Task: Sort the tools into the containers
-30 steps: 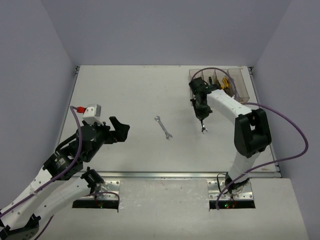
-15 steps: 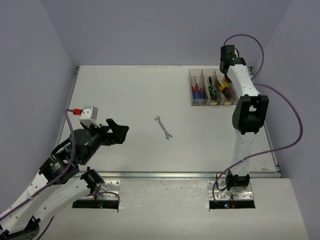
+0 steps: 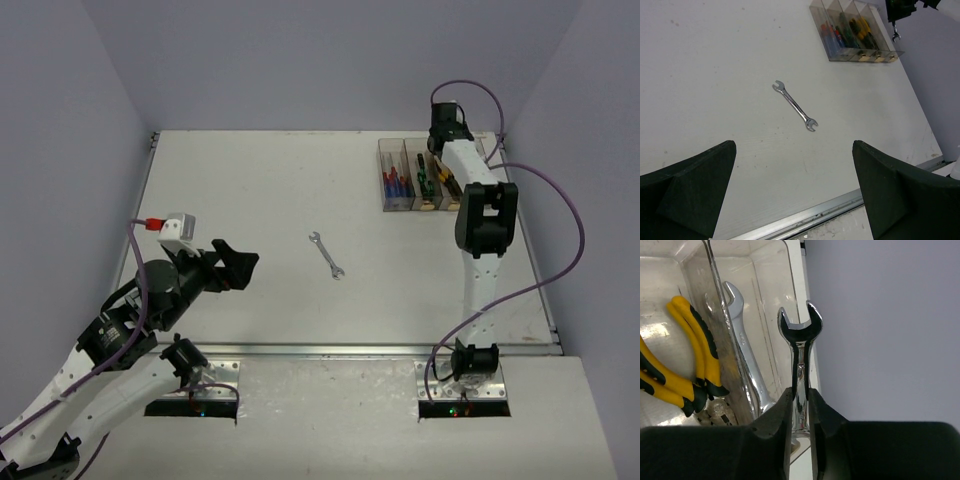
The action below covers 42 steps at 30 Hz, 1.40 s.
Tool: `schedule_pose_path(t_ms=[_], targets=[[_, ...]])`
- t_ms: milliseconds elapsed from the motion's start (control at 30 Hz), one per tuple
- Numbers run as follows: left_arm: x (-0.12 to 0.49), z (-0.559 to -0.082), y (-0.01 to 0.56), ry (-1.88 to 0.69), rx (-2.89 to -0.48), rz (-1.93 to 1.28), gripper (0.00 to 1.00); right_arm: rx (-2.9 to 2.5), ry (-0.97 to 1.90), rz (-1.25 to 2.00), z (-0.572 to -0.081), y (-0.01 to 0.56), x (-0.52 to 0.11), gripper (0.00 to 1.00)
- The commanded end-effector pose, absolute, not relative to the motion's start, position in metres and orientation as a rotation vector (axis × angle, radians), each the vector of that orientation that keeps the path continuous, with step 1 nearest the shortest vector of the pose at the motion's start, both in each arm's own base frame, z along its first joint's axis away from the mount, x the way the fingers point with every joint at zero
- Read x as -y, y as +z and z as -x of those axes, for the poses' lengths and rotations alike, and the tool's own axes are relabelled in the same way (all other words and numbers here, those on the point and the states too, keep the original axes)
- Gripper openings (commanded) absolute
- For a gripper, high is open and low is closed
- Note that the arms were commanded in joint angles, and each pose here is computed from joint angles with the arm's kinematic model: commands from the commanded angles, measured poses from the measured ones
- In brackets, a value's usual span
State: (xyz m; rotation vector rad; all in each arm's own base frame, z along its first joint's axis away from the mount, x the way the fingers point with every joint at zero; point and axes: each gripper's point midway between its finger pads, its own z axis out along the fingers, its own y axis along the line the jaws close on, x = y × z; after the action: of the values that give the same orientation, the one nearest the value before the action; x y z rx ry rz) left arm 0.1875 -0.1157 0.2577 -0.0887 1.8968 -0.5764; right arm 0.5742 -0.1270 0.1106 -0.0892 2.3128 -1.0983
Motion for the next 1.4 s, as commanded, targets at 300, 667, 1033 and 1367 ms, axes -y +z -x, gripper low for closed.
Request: schedule_pose_path(t_ms=[300,667,1033,1367], targets=[[0.122,-0.193,0.265,-0.589,-1.871,0.073,1.00,-2.216,-0.924,-0.129,-0.571,0.188,0.107,0.60],[0.106,-0.202,0.258,-0.495,-1.889,0.176,1.00,-2.559,0.038,0.215,-0.417,0.132,-0.171,0.75],[0.101,-0.206,0.251,-0.444,-1.919,0.215,1.00,-2.745,0.102,0.544,-0.358,0.038,-0.293,0.71],[0.102,-0.207,0.248,-0.435,-1.932,0.213,1.00,-2.843,0.005,0.615,-0.355,-0.010,-0.290,0.43]])
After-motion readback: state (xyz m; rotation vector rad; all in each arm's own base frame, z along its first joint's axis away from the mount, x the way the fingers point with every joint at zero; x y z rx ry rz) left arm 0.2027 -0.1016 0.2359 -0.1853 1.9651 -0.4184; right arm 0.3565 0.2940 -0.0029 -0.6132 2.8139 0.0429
